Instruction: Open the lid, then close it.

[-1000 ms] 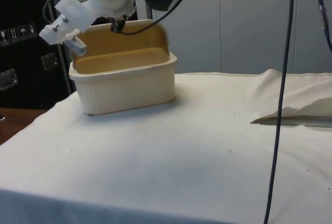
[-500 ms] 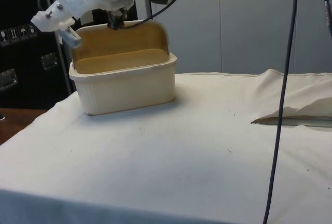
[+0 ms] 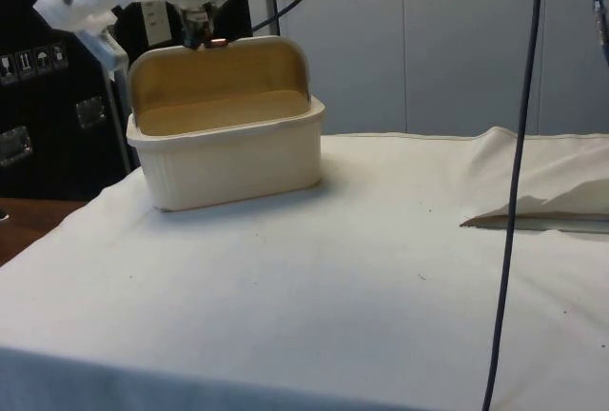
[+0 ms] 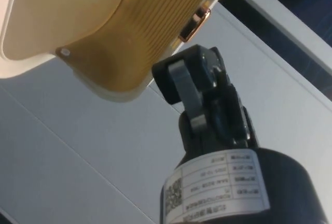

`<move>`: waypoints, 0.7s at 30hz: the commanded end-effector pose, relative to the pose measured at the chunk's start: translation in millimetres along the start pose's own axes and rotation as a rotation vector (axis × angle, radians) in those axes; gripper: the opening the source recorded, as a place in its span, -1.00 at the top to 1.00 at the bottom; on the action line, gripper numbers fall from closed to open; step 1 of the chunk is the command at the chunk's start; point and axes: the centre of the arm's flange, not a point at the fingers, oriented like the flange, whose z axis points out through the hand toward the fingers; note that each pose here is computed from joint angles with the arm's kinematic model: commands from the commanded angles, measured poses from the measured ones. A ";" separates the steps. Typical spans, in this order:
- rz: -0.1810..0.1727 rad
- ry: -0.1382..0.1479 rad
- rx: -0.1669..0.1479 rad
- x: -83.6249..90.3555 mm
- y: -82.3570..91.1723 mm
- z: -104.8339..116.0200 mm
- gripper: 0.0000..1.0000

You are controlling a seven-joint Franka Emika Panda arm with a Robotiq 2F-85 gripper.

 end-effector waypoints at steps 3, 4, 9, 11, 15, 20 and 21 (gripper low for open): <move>-0.019 0.001 0.028 4.1 -0.2 -1.4 1.00; -0.026 0.002 0.032 4.8 -0.3 -1.3 1.00; -0.059 0.018 0.053 12.2 2.1 -4.6 1.00; -0.056 0.024 0.040 12.6 2.9 -5.2 1.00; -0.087 0.028 0.081 16.1 2.5 -8.4 1.00; -0.090 0.030 0.086 16.9 1.7 -9.4 1.00; -0.098 0.024 0.117 14.7 0.9 -9.4 1.00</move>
